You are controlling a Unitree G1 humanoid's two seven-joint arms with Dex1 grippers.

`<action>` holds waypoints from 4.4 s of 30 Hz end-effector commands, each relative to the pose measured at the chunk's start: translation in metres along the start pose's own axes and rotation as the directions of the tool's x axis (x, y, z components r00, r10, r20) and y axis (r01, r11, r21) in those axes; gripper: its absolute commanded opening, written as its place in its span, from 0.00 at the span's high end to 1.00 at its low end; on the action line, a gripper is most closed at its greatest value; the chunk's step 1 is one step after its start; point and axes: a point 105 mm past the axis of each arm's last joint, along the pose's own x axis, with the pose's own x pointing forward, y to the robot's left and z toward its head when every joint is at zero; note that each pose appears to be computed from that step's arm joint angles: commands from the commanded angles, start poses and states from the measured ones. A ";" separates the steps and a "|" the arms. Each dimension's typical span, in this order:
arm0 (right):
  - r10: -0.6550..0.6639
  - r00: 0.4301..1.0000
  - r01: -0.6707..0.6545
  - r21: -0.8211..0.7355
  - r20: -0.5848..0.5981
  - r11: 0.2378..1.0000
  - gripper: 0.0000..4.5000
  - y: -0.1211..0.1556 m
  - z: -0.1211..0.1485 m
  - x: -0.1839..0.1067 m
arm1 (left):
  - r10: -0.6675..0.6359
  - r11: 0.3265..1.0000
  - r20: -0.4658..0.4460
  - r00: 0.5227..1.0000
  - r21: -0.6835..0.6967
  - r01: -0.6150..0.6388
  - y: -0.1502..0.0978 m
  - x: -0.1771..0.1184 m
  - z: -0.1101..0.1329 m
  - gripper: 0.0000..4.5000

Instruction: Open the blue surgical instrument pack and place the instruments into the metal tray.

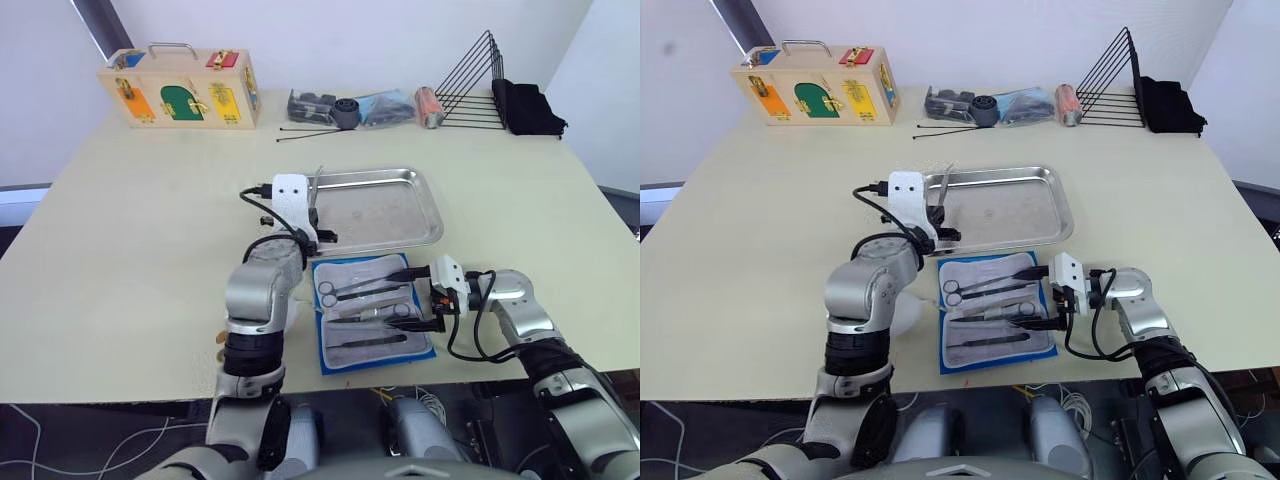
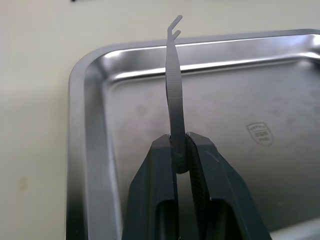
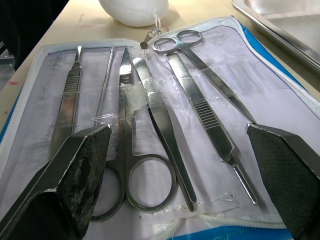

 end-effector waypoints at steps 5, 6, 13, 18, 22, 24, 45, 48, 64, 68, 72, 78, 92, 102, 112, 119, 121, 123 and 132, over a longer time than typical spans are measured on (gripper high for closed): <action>0.080 0.988 -0.061 0.146 -0.130 0.987 0.00 0.028 -0.045 0.008 | 0.072 0.996 -0.015 0.997 -0.057 -0.073 0.009 0.005 -0.003 0.99; 0.080 0.988 -0.061 0.147 -0.131 0.987 0.00 0.028 -0.045 0.008 | 0.072 0.995 -0.025 0.997 -0.064 -0.074 0.009 0.005 -0.005 0.99; 0.077 0.988 -0.058 0.146 -0.132 0.988 0.00 0.028 -0.045 0.007 | 0.075 0.993 -0.060 0.995 -0.084 -0.080 0.010 0.007 -0.016 0.99; 0.074 0.989 -0.055 0.142 -0.131 0.988 0.00 0.028 -0.045 0.007 | 0.082 0.991 -0.070 0.994 -0.096 -0.088 0.011 0.007 -0.017 0.99; 0.074 0.989 -0.055 0.141 -0.130 0.988 0.00 0.027 -0.045 0.008 | 0.079 0.991 -0.076 0.994 -0.104 -0.086 0.011 0.007 -0.019 0.99; 0.073 0.989 -0.054 0.139 -0.131 0.989 0.00 0.027 -0.045 0.008 | 0.088 0.989 -0.078 0.993 -0.109 -0.096 0.013 0.008 -0.019 0.99; 0.069 0.990 -0.052 0.139 -0.121 0.989 0.00 0.027 -0.045 0.011 | 0.043 0.996 0.007 0.999 -0.081 -0.043 0.010 0.007 0.002 0.74; 0.066 0.991 -0.049 0.138 -0.120 0.989 0.00 0.027 -0.045 0.011 | -0.026 0.997 0.104 0.994 -0.069 0.033 0.004 0.006 0.020 0.74; 0.064 0.991 -0.047 0.145 -0.117 0.988 0.00 0.028 -0.044 0.011 | -0.826 0.542 0.084 0.558 0.391 0.744 0.005 -0.066 0.034 0.74; 0.064 0.991 -0.046 0.147 -0.117 0.988 0.00 0.028 -0.044 0.010 | -0.883 0.389 -0.070 0.463 0.443 0.808 0.026 -0.088 0.016 0.74; 0.063 0.991 -0.046 0.147 -0.118 0.988 0.00 0.028 -0.045 0.009 | -0.906 0.272 -0.177 0.385 0.453 0.849 0.048 -0.105 0.009 0.74; 0.065 0.991 -0.047 0.147 -0.119 0.988 0.00 0.028 -0.044 0.007 | -0.922 0.118 -0.294 0.253 0.410 0.904 0.068 -0.133 0.014 0.56; 0.062 0.990 -0.043 0.153 -0.123 0.987 0.00 0.031 -0.044 0.003 | -0.894 -0.055 -0.426 0.139 0.413 0.909 0.077 -0.158 0.023 0.00; 0.052 0.991 -0.033 0.153 -0.123 0.988 0.00 0.029 -0.044 0.003 | -0.850 -0.060 -0.500 0.167 0.406 0.912 0.069 -0.138 0.008 0.00; 0.040 0.992 -0.022 0.151 -0.120 0.988 0.00 0.026 -0.043 0.005 | -0.826 0.114 -0.422 0.373 0.524 0.844 0.035 -0.084 -0.008 0.00; 0.039 0.993 -0.022 0.150 -0.115 0.988 0.00 0.026 -0.043 0.007 | -0.812 0.181 -0.403 0.422 0.514 0.839 0.011 -0.064 -0.023 0.41; 0.039 0.992 -0.021 0.148 -0.118 0.989 0.00 0.025 -0.043 0.006 | -0.818 0.180 -0.401 0.412 0.502 0.846 0.005 -0.061 -0.030 0.50; 0.038 0.992 -0.020 0.147 -0.120 0.989 0.00 0.025 -0.043 0.006 | -0.820 0.180 -0.401 0.409 0.499 0.848 0.001 -0.058 -0.035 0.50; 0.034 0.992 -0.016 0.146 -0.118 0.989 0.00 0.025 -0.043 0.006 | -0.825 0.185 -0.394 0.405 0.489 0.852 -0.010 -0.047 -0.050 0.50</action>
